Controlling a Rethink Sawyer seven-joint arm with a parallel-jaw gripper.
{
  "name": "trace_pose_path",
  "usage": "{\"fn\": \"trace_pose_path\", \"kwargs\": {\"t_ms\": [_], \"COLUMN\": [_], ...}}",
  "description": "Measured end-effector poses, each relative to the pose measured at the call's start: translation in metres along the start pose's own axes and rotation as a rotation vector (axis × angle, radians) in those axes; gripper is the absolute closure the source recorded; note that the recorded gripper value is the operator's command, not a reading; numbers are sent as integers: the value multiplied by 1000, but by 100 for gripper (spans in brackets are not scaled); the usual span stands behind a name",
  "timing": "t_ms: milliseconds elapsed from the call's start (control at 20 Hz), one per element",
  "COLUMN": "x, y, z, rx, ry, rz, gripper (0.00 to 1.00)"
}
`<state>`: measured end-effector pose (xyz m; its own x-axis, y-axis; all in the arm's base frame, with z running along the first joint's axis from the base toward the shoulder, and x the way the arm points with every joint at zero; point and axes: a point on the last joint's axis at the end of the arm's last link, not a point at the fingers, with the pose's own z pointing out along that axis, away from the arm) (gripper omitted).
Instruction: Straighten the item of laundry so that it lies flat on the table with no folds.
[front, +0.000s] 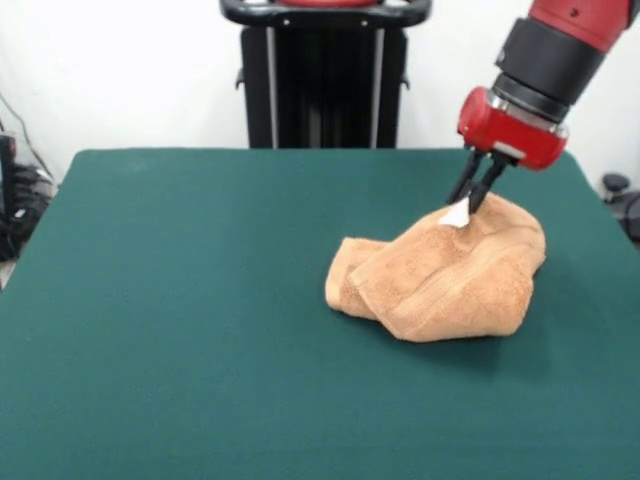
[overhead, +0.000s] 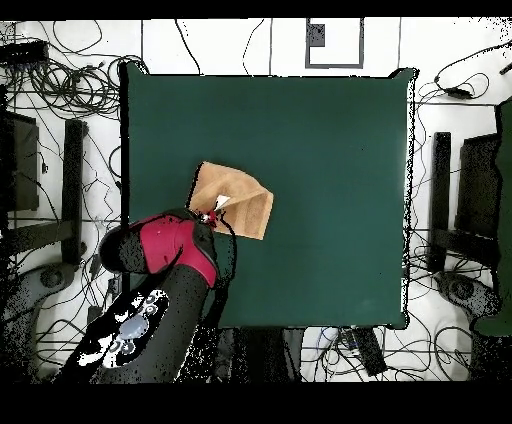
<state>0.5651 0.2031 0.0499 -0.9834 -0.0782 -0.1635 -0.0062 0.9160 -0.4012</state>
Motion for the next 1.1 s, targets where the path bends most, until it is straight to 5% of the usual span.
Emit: {"fn": "trace_pose_path", "kwargs": {"t_ms": [700,1100], "x": [-39,-63], "y": [27,46], "z": [-9,-7], "rx": [48,17], "ry": [-62,-82], "rz": [18,122], "gripper": [100,100]}}
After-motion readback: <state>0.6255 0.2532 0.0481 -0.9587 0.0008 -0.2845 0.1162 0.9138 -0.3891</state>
